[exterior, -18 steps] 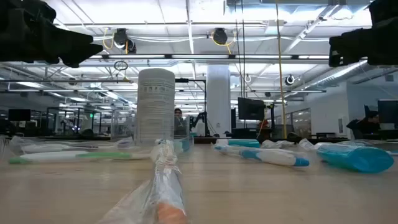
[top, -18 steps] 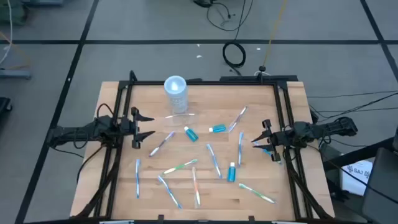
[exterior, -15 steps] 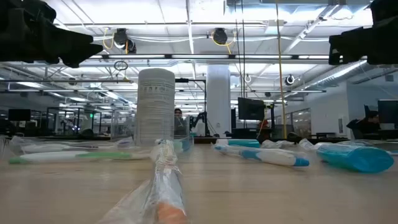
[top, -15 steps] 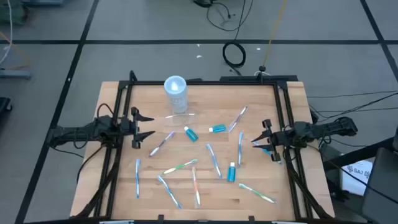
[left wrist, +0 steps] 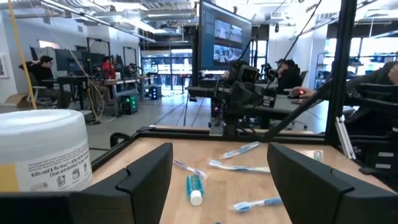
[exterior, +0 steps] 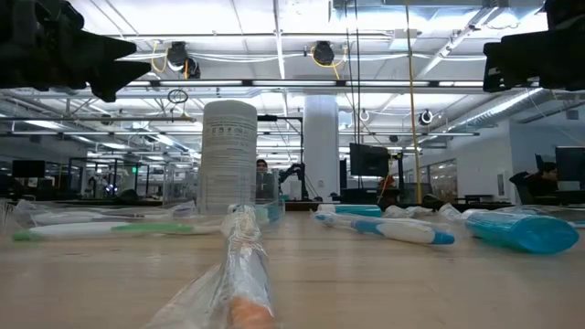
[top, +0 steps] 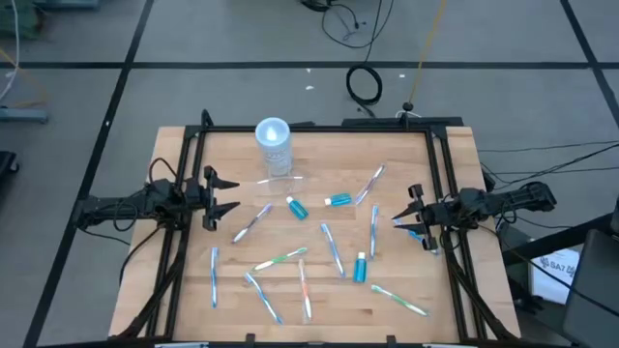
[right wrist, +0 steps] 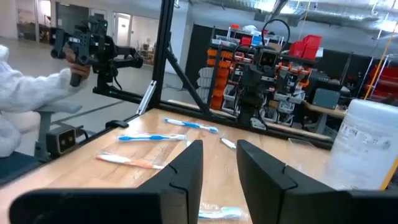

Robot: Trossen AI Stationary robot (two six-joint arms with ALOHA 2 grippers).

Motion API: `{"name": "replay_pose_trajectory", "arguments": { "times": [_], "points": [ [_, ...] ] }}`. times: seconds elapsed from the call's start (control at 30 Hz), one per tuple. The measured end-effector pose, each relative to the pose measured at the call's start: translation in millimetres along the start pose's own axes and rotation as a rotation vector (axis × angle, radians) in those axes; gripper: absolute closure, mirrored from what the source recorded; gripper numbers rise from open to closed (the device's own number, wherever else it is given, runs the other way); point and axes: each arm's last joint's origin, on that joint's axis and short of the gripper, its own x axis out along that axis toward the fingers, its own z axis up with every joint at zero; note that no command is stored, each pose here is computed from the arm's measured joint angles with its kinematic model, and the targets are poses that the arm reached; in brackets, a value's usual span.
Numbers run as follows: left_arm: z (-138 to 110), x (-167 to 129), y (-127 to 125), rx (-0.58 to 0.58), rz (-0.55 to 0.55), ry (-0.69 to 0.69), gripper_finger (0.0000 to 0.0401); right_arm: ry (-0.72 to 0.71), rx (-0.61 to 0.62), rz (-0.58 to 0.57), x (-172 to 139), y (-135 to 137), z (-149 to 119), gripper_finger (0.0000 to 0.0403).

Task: Pick & Place toothbrushing station
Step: Put the left purple toothbrush into the transparent organizer

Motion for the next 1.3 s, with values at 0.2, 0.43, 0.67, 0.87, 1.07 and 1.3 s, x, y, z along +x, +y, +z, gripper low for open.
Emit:
{"name": "replay_pose_trajectory", "arguments": {
  "times": [0.2,0.43,0.67,0.87,1.07,1.3],
  "points": [
    [3,0,0,-0.012,0.001,-0.033,0.0132,-0.047,-0.181,-0.039,0,-2,5,0.0314],
    [4,0,0,-0.038,0.009,-0.044,0.0132,-0.109,-0.079,-0.05,-1,-3,11,0.0314],
    [-1,0,0,-0.276,0.011,0.01,0.0132,-0.167,-0.005,-0.069,-1,-4,17,0.0314],
    [-6,4,1,-0.311,0.104,0.053,0.0132,-0.144,-0.013,-0.266,7,-11,18,0.0314],
    [8,18,-3,-0.295,0.142,0.096,0.0133,-0.135,0.005,-0.369,20,-16,17,0.0314],
    [22,55,-11,-0.233,0.256,0.39,0.0133,-0.12,0.145,-0.428,34,-24,7,0.0314]
  ]
}}
